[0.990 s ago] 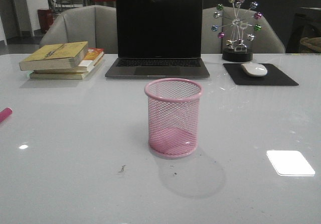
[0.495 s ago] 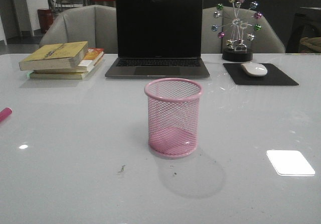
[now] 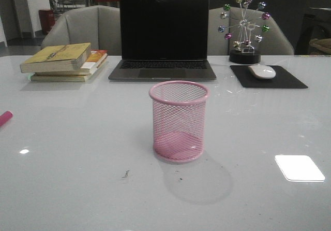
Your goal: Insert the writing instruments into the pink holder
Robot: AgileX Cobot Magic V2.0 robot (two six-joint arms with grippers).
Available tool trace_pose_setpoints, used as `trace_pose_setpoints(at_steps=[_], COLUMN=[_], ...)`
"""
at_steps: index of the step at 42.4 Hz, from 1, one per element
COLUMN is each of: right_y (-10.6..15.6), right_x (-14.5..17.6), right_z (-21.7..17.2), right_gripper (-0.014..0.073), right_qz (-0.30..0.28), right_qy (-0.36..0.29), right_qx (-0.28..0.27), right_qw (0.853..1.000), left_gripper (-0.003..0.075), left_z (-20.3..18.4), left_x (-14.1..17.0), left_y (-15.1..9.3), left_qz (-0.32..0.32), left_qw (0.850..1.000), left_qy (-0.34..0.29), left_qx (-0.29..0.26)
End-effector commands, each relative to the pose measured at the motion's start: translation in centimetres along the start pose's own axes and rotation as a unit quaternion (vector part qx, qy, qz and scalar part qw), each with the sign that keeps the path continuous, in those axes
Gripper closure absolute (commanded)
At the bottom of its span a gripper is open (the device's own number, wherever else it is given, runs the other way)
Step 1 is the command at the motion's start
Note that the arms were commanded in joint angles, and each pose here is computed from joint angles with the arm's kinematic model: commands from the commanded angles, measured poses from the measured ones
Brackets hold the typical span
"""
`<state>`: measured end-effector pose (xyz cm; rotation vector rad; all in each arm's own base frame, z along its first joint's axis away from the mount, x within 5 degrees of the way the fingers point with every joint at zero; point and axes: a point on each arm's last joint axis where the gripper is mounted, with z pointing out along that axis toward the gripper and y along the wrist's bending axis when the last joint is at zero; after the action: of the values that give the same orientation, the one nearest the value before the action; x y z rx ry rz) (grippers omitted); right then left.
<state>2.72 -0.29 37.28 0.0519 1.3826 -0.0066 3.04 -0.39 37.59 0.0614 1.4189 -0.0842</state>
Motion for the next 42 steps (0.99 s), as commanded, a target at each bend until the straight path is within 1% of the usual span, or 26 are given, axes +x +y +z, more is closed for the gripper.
trace_pose_setpoints(at_steps=[1, 4, 8, 11, 14, 17, 26, 29, 30, 32, 35, 37, 38, 39, 41, 42], right_y=[0.0, 0.0, -0.1, -0.1, -0.2, -0.2, -0.2, -0.3, -0.3, -0.3, -0.3, -0.3, -0.3, -0.3, -0.3, -0.4], right_x=[-1.4, -0.7, 0.9, 2.1, 3.3, 4.3, 6.3, 7.0, 7.2, 7.7, 8.3, 8.8, 9.0, 9.2, 9.8, 9.8], right_z=[1.6, 3.0, 4.6, 5.5, 6.3, 7.0, 8.8, 9.3, 9.5, 9.8, 10.3, 10.8, 11.0, 11.2, 11.8, 12.0], right_gripper=[0.0527, 0.0527, 0.0527, 0.0527, 0.0527, 0.0527, 0.0525, 0.0491, 0.0468, 0.0386, 0.0238, 0.0145, 0.0123, 0.0107, 0.0104, 0.0109], right_qz=[-0.007, -0.008, -0.009, -0.010, -0.011, -0.012, -0.015, -0.016, -0.016, -0.017, -0.017, -0.018, -0.018, -0.019, -0.020, -0.020], right_qy=[0.030, 0.079, 0.158, 0.209, 0.256, 0.299, 0.370, 0.393, 0.402, 0.415, 0.432, 0.445, 0.452, 0.456, 0.471, 0.473], right_qx=[0.005, 0.008, 0.014, 0.017, 0.020, 0.023, 0.027, 0.028, 0.029, 0.029, 0.030, 0.030, 0.031, 0.031, 0.032, 0.033], right_qw=[1.000, 0.997, 0.987, 0.978, 0.966, 0.954, 0.929, 0.919, 0.915, 0.909, 0.901, 0.895, 0.891, 0.889, 0.881, 0.880], left_gripper=[0.0620, 0.0620, 0.0620, 0.0620, 0.0620, 0.0620, 0.0619, 0.0615, 0.0602, 0.0563, 0.0456, 0.0360, 0.0316, 0.0295, 0.0239, 0.0231], left_z=[1.4, 2.7, 4.1, 4.9, 5.5, 6.0, 7.8, 8.3, 8.5, 8.7, 8.9, 9.0, 9.0, 9.0, 9.0, 9.0], left_x=[-2.0, -1.5, -0.3, 0.7, 1.9, 2.7, 4.5, 4.8, 5.0, 5.1, 5.3, 5.3, 5.3, 5.3, 5.4, 5.4], left_y=[-0.1, -0.1, -0.1, -0.1, -0.1, -0.1, -0.1, -0.1, -0.1, 0.0, 0.0, 0.0, 0.0, -0.1, -0.3, -0.4], left_qz=[-0.005, -0.005, -0.006, -0.006, -0.007, -0.007, -0.010, -0.010, -0.010, -0.007, -0.006, -0.004, -0.004, -0.005, -0.008, -0.008], left_qw=[1.000, 0.998, 0.991, 0.983, 0.970, 0.959, 0.941, 0.936, 0.935, 0.933, 0.931, 0.932, 0.932, 0.933, 0.933, 0.933], left_qy=[0.022, 0.066, 0.131, 0.182, 0.241, 0.282, 0.339, 0.351, 0.355, 0.360, 0.364, 0.363, 0.363, 0.360, 0.359, 0.359], left_qx=[0.004, 0.004, 0.005, 0.006, 0.008, 0.009, 0.009, 0.009, 0.009, 0.010, 0.010, 0.011, 0.011, 0.012, 0.019, 0.025])
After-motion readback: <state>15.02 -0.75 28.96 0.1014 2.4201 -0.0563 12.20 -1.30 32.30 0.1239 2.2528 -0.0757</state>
